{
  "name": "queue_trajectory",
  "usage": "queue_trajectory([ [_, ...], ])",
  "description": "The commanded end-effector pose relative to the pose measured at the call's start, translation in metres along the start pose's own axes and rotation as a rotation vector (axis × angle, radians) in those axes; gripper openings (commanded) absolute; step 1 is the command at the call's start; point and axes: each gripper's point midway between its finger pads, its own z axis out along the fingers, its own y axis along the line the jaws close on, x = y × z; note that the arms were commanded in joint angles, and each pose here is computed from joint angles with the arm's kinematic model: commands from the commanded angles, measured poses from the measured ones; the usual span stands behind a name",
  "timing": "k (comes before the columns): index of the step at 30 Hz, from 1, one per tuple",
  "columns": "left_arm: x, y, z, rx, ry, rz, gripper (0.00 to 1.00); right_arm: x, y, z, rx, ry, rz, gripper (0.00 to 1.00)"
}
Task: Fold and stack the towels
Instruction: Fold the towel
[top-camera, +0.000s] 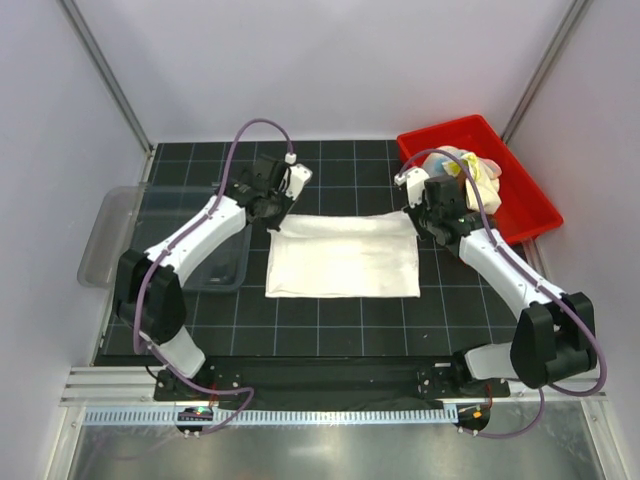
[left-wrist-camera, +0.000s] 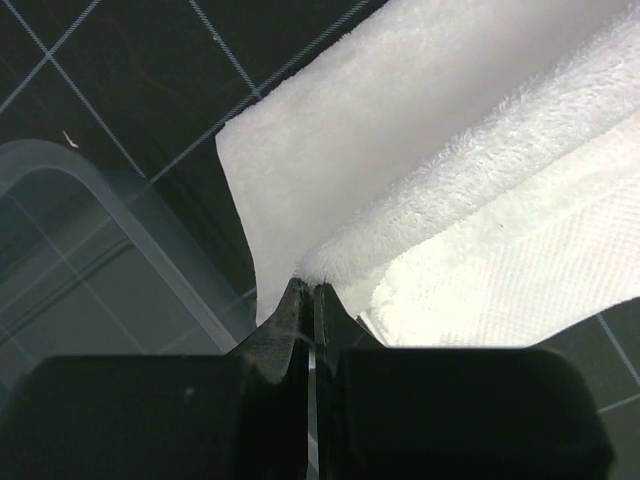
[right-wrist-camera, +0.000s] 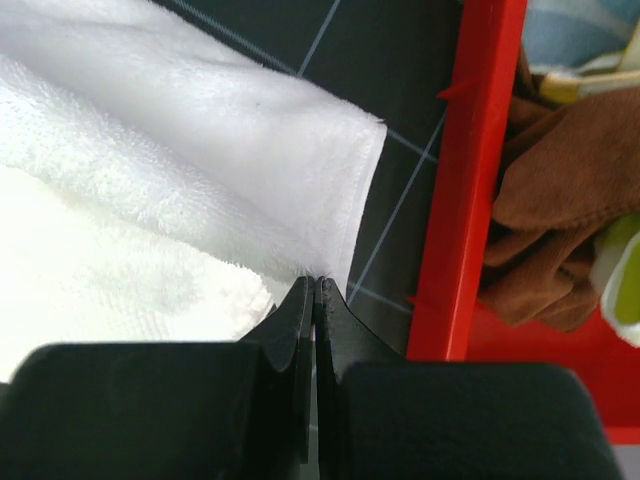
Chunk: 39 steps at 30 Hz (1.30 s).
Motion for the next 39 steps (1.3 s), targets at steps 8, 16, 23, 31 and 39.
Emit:
queue_trajectory([
  [8,0.015,-0.02,-0.024,-0.007,-0.022,-0.011,0.0,0.027,-0.001,-0.033,0.105,0.04,0.146,0.01],
  [16,0.033,-0.028,-0.026,-0.015,0.008,-0.013,0.0,0.041,0.017,-0.041,0.07,0.074,0.232,0.01],
  [23,0.04,-0.026,-0.029,-0.044,0.007,-0.02,0.0,0.043,0.027,-0.046,0.061,0.071,0.304,0.01],
  [31,0.052,-0.034,-0.031,-0.026,0.024,-0.032,0.0,0.055,0.026,-0.051,0.112,0.128,0.377,0.01],
  [39,0.059,-0.039,-0.036,-0.007,0.05,-0.039,0.0,0.057,0.029,-0.058,0.14,0.164,0.469,0.01],
])
